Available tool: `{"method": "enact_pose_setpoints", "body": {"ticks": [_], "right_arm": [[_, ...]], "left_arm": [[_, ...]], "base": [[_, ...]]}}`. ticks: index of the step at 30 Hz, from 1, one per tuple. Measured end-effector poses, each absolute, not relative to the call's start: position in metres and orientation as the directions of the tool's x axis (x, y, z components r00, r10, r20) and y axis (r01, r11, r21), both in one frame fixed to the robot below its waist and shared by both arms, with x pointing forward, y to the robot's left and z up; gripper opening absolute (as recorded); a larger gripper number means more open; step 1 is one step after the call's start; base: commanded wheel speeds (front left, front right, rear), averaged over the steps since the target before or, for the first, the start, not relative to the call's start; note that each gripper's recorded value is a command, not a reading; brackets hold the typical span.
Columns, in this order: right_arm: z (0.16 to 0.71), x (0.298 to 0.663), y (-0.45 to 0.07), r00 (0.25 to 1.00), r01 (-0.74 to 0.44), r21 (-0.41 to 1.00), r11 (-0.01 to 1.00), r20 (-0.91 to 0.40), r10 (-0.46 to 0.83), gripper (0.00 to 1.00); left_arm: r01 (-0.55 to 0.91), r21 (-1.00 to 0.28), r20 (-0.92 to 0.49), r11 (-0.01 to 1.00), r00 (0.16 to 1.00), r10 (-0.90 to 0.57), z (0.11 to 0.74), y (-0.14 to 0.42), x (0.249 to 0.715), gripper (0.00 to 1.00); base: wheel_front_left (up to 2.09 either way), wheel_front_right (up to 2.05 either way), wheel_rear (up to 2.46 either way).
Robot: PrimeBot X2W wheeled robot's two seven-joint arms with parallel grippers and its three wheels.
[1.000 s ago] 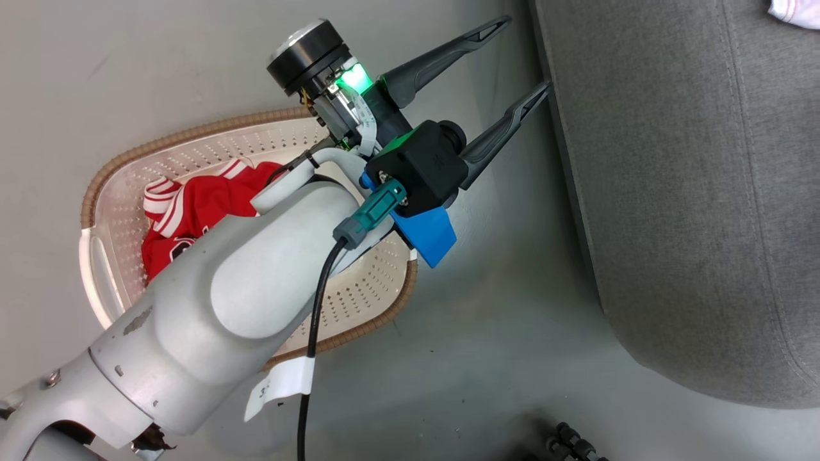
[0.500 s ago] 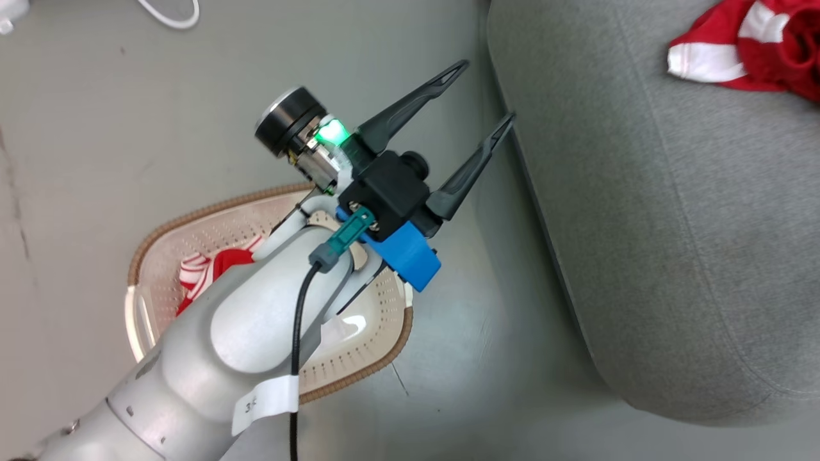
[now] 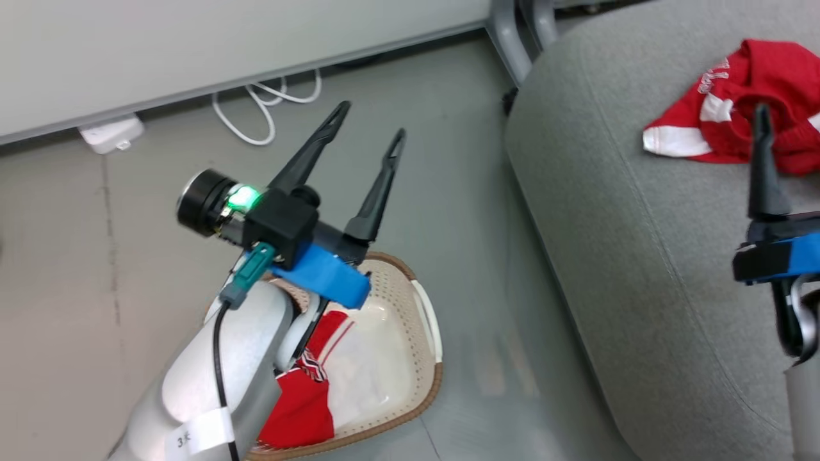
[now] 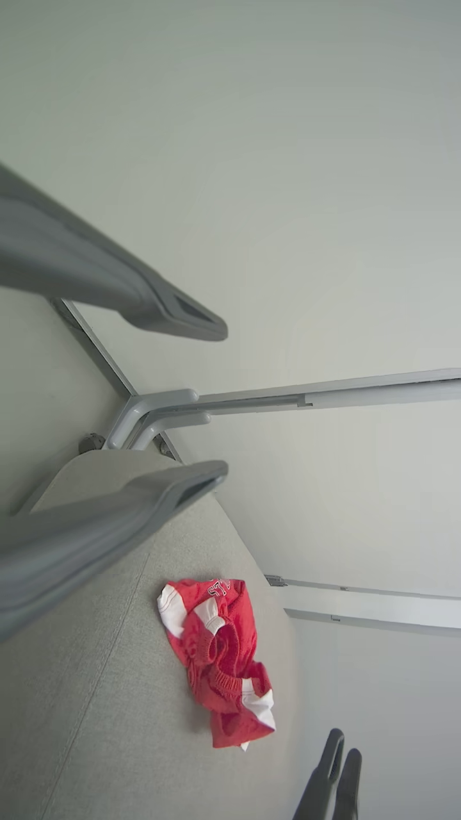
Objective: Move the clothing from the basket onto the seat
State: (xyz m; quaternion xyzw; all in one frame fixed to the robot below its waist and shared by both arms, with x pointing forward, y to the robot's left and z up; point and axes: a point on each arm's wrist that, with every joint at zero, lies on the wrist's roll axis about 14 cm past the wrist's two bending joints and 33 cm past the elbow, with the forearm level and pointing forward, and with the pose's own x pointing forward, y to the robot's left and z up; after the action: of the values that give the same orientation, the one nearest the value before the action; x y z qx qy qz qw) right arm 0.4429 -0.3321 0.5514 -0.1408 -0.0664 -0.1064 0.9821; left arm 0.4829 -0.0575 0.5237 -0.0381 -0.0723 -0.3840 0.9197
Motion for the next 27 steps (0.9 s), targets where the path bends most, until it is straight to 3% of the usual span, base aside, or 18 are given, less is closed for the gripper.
{"method": "enact_pose_setpoints", "body": {"ticks": [12,20,27], "right_arm": [[0.562,0.472,-0.206,0.97,-0.083,-0.163,0.983,0.213,0.117,1.0],[0.559,0.462,-0.155,0.953,-0.194,-0.105,0.975,0.214,0.213,1.0],[0.54,0.446,-0.153,0.967,-0.19,-0.059,0.98,0.162,0.197,1.0]], "left_arm": [[0.365,-0.009,0.148,0.931,0.921,-0.36,0.533,0.082,0.475,1.0],[0.196,-0.016,0.135,0.981,0.972,-0.192,0.531,0.143,0.443,1.0],[0.136,-0.038,0.117,0.99,0.984,-0.13,0.524,0.163,0.422,1.0]], "base": [[0.0,0.0,0.0],[0.0,0.0,0.0],[0.0,0.0,0.0]]}}
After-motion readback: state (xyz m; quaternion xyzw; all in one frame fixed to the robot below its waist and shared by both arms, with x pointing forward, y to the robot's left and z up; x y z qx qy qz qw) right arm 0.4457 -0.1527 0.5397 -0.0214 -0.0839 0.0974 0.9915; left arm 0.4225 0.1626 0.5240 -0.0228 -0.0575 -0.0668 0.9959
